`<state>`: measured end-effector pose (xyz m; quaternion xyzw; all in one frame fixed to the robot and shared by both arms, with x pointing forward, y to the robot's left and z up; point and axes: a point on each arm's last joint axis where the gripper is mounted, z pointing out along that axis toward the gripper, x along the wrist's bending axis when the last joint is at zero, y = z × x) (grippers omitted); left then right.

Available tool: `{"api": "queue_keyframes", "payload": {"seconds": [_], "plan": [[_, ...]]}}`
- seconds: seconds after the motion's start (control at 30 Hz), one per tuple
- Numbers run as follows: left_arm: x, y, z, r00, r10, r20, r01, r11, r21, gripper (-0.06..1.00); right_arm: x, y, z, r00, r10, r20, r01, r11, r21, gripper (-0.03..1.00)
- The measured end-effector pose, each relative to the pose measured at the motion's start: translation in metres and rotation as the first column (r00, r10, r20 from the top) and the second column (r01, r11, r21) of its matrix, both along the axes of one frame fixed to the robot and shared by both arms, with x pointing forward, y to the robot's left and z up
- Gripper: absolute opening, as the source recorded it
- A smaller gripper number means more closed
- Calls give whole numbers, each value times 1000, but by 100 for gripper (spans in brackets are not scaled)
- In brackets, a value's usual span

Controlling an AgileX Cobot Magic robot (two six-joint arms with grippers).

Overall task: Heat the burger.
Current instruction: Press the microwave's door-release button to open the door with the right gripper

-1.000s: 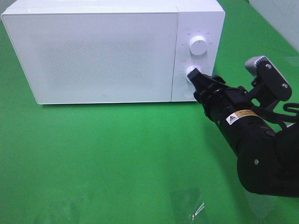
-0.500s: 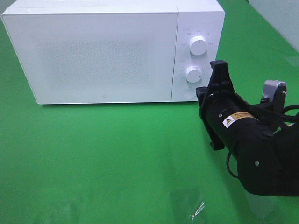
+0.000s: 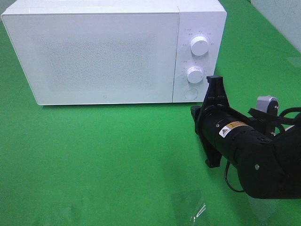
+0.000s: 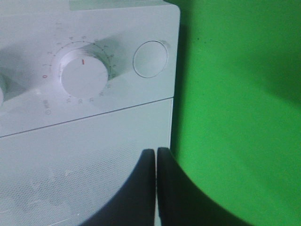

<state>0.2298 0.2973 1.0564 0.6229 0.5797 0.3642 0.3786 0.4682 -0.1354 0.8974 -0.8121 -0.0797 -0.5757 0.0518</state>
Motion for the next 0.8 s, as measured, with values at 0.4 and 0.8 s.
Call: {"api": "queue_keyframes", "payload": {"seconds": [0.4, 0.8], "plan": [[0, 0, 0, 1000, 0, 0, 0, 1000, 0, 98, 6, 7, -16, 999, 5, -33, -5, 1000, -10, 0], [0, 0, 0, 1000, 0, 0, 0, 1000, 0, 98, 50, 2, -26, 999, -13, -41, 12, 1000, -13, 0]]}}
